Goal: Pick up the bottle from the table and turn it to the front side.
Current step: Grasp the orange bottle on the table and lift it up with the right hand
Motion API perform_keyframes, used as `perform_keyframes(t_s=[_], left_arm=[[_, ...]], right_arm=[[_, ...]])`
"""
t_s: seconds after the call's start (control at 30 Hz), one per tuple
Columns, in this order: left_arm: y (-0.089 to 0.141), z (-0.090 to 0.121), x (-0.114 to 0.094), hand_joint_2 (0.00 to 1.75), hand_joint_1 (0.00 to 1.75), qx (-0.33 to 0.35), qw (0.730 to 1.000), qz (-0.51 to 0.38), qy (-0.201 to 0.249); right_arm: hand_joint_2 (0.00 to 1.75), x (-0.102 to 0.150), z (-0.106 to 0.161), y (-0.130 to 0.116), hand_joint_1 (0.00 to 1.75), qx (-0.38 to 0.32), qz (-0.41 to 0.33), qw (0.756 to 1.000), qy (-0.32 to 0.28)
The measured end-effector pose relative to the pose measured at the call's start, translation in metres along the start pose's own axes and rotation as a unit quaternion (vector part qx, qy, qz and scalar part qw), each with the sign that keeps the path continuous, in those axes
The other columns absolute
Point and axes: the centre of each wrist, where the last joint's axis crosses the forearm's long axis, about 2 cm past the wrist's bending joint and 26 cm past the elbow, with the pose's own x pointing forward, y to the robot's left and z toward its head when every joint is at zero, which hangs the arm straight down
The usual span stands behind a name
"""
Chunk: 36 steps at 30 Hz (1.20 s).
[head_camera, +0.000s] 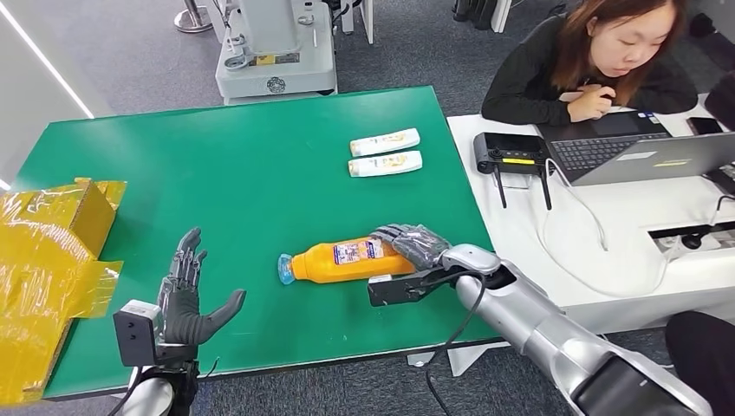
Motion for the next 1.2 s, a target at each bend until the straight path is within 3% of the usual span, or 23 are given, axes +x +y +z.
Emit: perform_keyframes(t_s=[0.03, 0.23, 0.67, 0.8, 1.0, 1.2], left_arm=[[0.000, 0.000, 0.000, 1.75, 0.00, -0.001, 1.000, -0.001, 0.001], [0.003, 0.003, -0.003, 1.75, 0.00, -0.007, 1.000, -0.016, 0.008], [0.007, 0.009, -0.006, 1.75, 0.00, -0.009, 1.000, -0.024, 0.018], [0.006, 0.017, -0.009, 1.75, 0.00, -0.001, 0.999, -0.024, 0.022], [0.005, 0.025, -0.011, 1.75, 0.00, 0.006, 0.999, -0.017, 0.030], [0.005, 0.027, -0.011, 1.75, 0.00, 0.013, 0.999, 0.004, 0.031]], right_arm=[[1.75, 0.000, -0.001, -0.002, 1.20, 0.004, 0.006, 1.000, 0.001], [1.75, 0.002, -0.005, -0.013, 1.75, 0.014, 0.040, 0.999, 0.001], [1.75, 0.002, -0.004, -0.012, 1.75, -0.005, 0.055, 0.998, -0.017], [1.75, 0.005, 0.001, 0.011, 1.75, -0.040, -0.027, 0.997, -0.067], [1.75, 0.024, 0.013, 0.055, 1.75, -0.098, -0.156, 0.973, -0.138], [1.75, 0.046, 0.025, 0.082, 1.75, -0.149, -0.180, 0.959, -0.162]])
